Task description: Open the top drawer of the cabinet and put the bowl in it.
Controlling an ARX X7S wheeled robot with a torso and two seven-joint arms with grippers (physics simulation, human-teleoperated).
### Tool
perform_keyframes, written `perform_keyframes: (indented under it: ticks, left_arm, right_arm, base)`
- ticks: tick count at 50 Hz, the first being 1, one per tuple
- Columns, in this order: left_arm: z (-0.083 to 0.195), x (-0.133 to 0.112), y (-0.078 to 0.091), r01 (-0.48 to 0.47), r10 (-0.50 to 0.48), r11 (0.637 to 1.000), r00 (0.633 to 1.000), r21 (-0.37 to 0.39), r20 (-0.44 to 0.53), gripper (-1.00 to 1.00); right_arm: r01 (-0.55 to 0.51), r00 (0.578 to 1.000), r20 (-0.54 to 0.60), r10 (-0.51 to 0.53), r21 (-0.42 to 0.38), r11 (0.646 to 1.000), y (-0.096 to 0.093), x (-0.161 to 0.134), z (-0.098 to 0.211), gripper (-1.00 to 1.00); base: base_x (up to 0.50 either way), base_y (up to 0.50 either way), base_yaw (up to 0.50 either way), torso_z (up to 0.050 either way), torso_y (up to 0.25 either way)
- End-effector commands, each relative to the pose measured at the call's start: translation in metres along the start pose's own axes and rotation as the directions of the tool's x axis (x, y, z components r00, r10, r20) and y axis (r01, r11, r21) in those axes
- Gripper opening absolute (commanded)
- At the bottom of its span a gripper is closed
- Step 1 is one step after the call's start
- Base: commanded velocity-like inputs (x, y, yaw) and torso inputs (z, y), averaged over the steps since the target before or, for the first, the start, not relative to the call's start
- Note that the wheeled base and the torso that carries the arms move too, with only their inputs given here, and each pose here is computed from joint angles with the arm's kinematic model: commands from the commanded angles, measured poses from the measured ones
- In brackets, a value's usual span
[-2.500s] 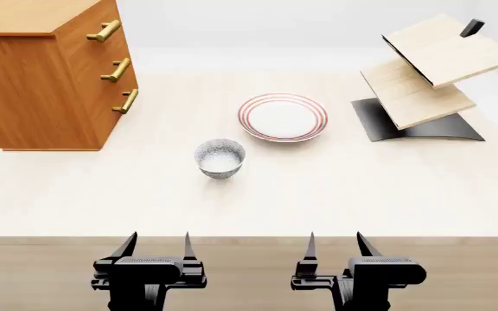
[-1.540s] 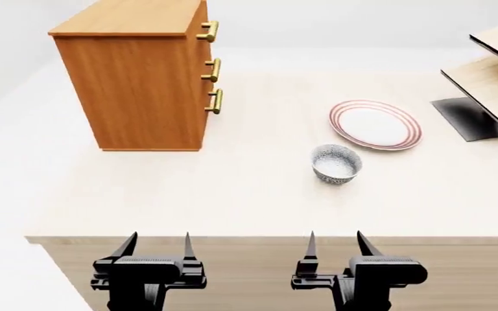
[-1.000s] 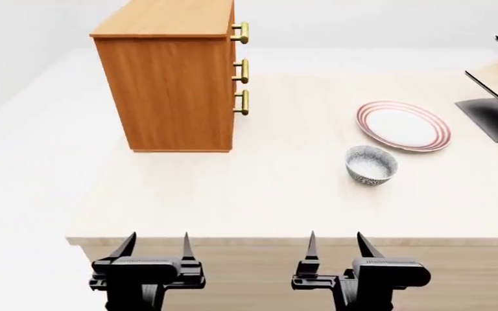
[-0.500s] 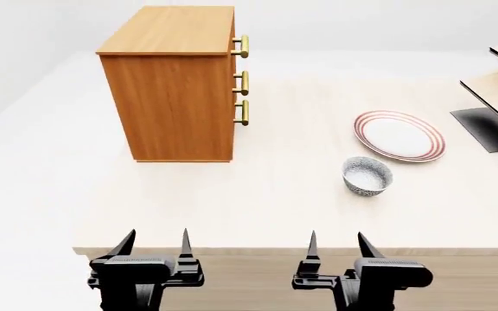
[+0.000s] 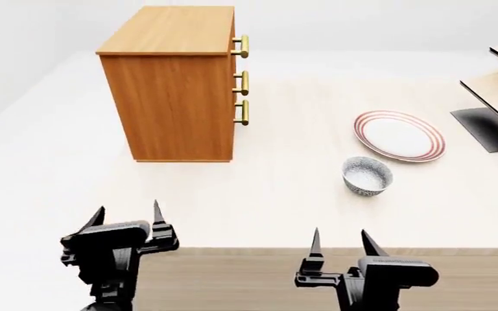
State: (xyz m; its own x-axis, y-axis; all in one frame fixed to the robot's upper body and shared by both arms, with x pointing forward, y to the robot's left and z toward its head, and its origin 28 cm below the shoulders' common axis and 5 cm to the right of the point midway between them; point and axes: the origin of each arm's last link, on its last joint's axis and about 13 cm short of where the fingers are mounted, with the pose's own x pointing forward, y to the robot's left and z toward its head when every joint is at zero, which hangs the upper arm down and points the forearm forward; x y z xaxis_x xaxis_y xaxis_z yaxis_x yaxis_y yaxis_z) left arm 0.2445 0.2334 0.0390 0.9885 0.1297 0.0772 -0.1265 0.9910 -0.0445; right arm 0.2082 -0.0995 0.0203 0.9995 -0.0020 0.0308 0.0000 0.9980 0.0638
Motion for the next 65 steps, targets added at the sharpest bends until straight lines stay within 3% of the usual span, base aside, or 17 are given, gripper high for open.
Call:
perform_keyframes:
  ticks: [1,2,4,6,8,12,14,19,25,30,33,37,44,50,65]
  left_arm:
    - [0.067,0.124,0.083,-0.513,0.509,0.858,0.843,-0.027,0.176,1.0]
    - [0.076,0.137,0.094,-0.565,0.56,0.825,0.806,-0.034,0.193,1.0]
    - [0.112,0.162,0.116,-0.662,0.646,0.747,0.696,-0.07,0.315,1.0]
    - [0.093,0.157,0.134,-0.757,0.741,0.654,0.644,0.016,0.189,1.0]
    - [0.101,0.158,0.142,-0.801,0.783,0.598,0.593,0.033,0.186,1.0]
    - [0.11,0.161,0.147,-0.83,0.815,0.554,0.556,0.063,0.166,1.0]
    - [0.114,0.162,0.149,-0.847,0.833,0.525,0.531,0.079,0.157,1.0]
    - [0.122,0.164,0.15,-0.861,0.849,0.498,0.508,0.103,0.146,1.0]
    - [0.122,0.164,0.153,-0.868,0.859,0.478,0.494,0.138,0.132,1.0]
    - [0.121,0.164,0.152,-0.855,0.851,0.488,0.511,0.175,0.124,1.0]
    - [0.122,0.164,0.152,-0.85,0.847,0.493,0.518,0.187,0.122,1.0]
    - [0.123,0.164,0.152,-0.843,0.84,0.5,0.528,0.198,0.124,1.0]
    - [0.121,0.164,0.151,-0.836,0.835,0.508,0.537,0.209,0.117,1.0]
    - [0.122,0.164,0.151,-0.833,0.834,0.511,0.54,0.211,0.113,1.0]
    - [0.123,0.165,0.151,-0.829,0.83,0.516,0.546,0.216,0.112,1.0]
  right_arm:
    - [0.01,0.998,0.062,-0.01,-0.002,1.0,-0.005,-0.002,0.019,1.0]
    - [0.015,0.997,0.076,-0.015,-0.002,1.0,-0.006,-0.001,0.023,1.0]
    - [0.029,0.995,0.101,-0.029,-0.002,1.0,-0.009,-0.001,0.031,1.0]
    - [0.043,0.992,0.122,-0.043,0.001,0.999,-0.013,0.001,0.042,1.0]
    - [0.054,0.988,0.146,-0.053,-0.003,0.999,-0.017,0.004,0.054,1.0]
    - [0.071,0.977,0.205,-0.062,-0.04,0.997,-0.024,0.015,0.085,1.0]
    - [0.082,0.968,0.242,-0.062,-0.073,0.994,-0.031,0.027,0.115,1.0]
    - [0.117,0.947,0.311,-0.079,-0.106,0.988,-0.05,0.07,0.198,1.0]
    - [0.23,0.936,0.31,-0.167,-0.179,0.957,-0.077,0.139,0.268,1.0]
    - [0.252,0.958,0.16,-0.238,-0.079,0.964,-0.097,0.199,0.304,1.0]
    - [0.267,0.96,0.129,-0.248,-0.16,0.95,-0.099,0.216,0.32,1.0]
    - [0.278,0.96,0.102,-0.261,-0.212,0.937,-0.098,0.218,0.328,1.0]
    - [0.227,0.974,0.052,-0.222,-0.152,0.962,-0.092,0.22,0.318,1.0]
    - [0.182,0.981,-0.056,-0.187,-0.082,0.98,-0.091,0.22,0.297,1.0]
    - [0.27,0.952,-0.123,-0.28,-0.094,0.958,-0.098,0.217,0.289,1.0]
  base:
    - [0.0,0.0,0.0,0.0,0.0]
    - [0.0,0.0,0.0,0.0,0.0]
    - [0.0,0.0,0.0,0.0,0.0]
    - [0.0,0.0,0.0,0.0,0.0]
    - [0.0,0.0,0.0,0.0,0.0]
    - [0.0,0.0,0.0,0.0,0.0]
    - [0.0,0.0,0.0,0.0,0.0]
    - [0.0,0.0,0.0,0.0,0.0]
    - [0.0,0.0,0.0,0.0,0.0]
    - [0.0,0.0,0.0,0.0,0.0]
    - [0.0,0.0,0.0,0.0,0.0]
    - [0.0,0.0,0.0,0.0,0.0]
    - [0.0,0.0,0.0,0.0,0.0]
    - [0.0,0.0,0.0,0.0,0.0]
    - [0.0,0.0,0.0,0.0,0.0]
